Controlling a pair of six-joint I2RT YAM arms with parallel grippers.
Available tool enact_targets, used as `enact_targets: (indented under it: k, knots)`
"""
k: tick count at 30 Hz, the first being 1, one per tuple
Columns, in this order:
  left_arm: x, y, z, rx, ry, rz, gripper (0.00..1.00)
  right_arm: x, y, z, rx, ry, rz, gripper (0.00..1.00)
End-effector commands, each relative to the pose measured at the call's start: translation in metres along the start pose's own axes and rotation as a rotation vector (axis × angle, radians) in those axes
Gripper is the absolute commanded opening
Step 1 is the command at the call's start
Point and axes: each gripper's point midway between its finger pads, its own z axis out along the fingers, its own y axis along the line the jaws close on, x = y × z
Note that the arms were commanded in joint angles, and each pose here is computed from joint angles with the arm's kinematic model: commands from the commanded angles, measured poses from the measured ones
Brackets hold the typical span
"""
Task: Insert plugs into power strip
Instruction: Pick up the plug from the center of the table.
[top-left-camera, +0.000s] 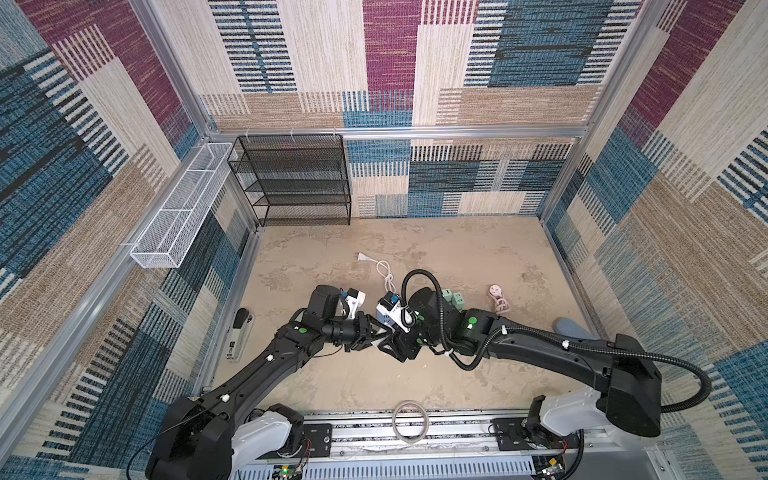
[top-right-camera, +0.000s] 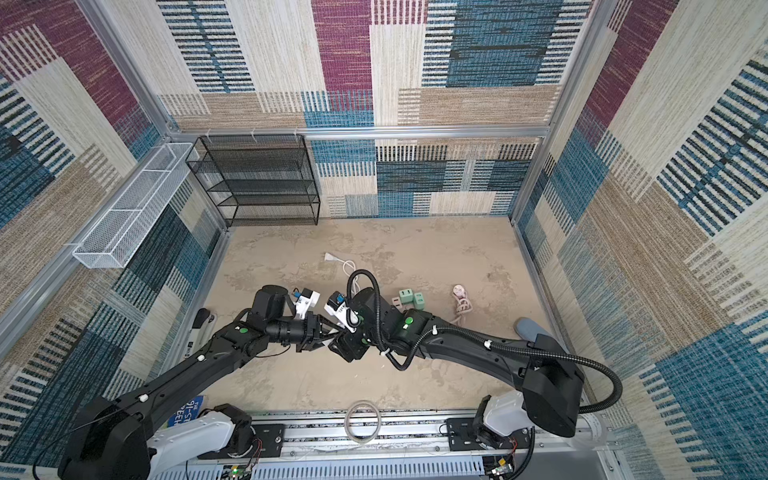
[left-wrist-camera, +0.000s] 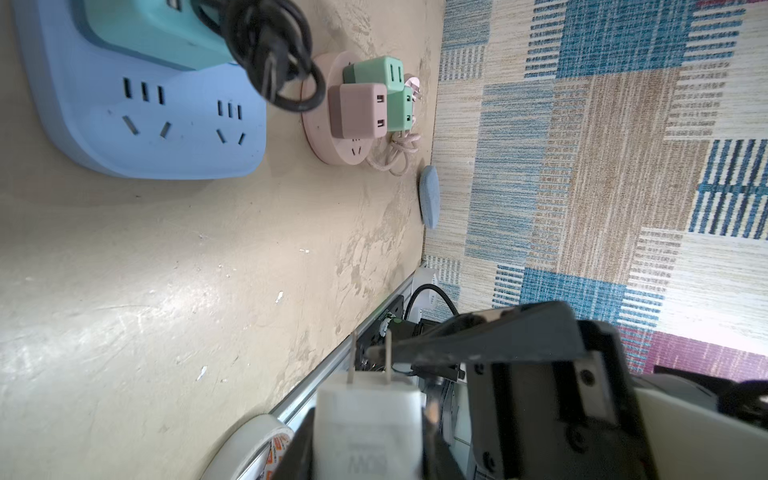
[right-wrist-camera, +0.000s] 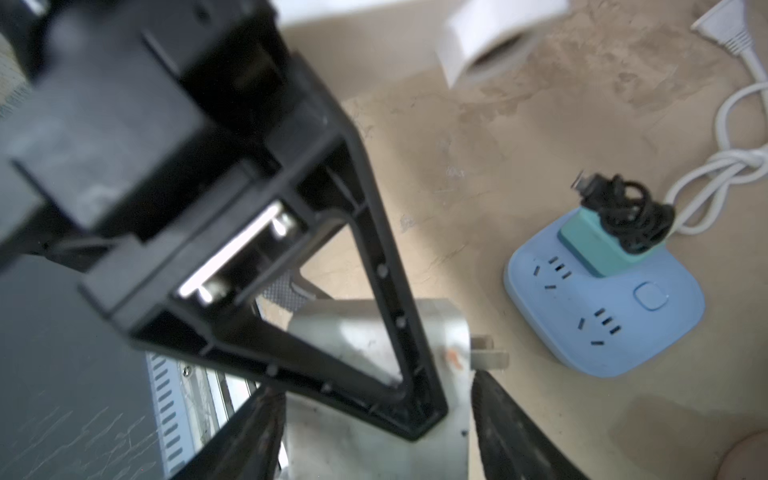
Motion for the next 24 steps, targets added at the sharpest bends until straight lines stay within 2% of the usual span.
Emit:
enact_targets:
  k: [1,4,11,14,16,18,20,24]
  knots:
    - [-0.007,-0.003,-0.002,0.001,-0.027,0.013,0.0,-0.018,-0.003,-0.009,0.033,-0.072,-0.002,0.83]
    - [-0.014,-0.008,-0.003,0.001,-0.042,0.015,0.0,-0.025,-0.003,-0.021,0.048,-0.109,-0.006,0.88]
    - [-0.033,-0.028,-0.005,-0.005,-0.066,0.057,0.0,-0.057,-0.03,-0.06,0.239,-0.272,0.06,0.96]
    - [-0.042,-0.038,-0.008,-0.017,-0.087,0.082,0.0,-0.059,-0.043,-0.06,0.302,-0.313,0.106,0.83]
    - [-0.048,-0.045,-0.01,-0.022,-0.099,0.091,0.0,-0.058,-0.05,-0.057,0.344,-0.297,0.13,0.8]
    - [-0.054,-0.052,-0.012,-0.026,-0.114,0.091,0.0,-0.053,-0.056,-0.049,0.378,-0.243,0.108,0.85]
    - [-0.059,-0.061,-0.014,-0.029,-0.119,0.094,0.0,-0.049,-0.06,-0.053,0.421,-0.251,0.076,1.0]
    - [-0.061,-0.065,-0.023,-0.121,-0.1,0.07,0.0,-0.047,-0.07,-0.08,0.507,-0.375,0.061,1.0]
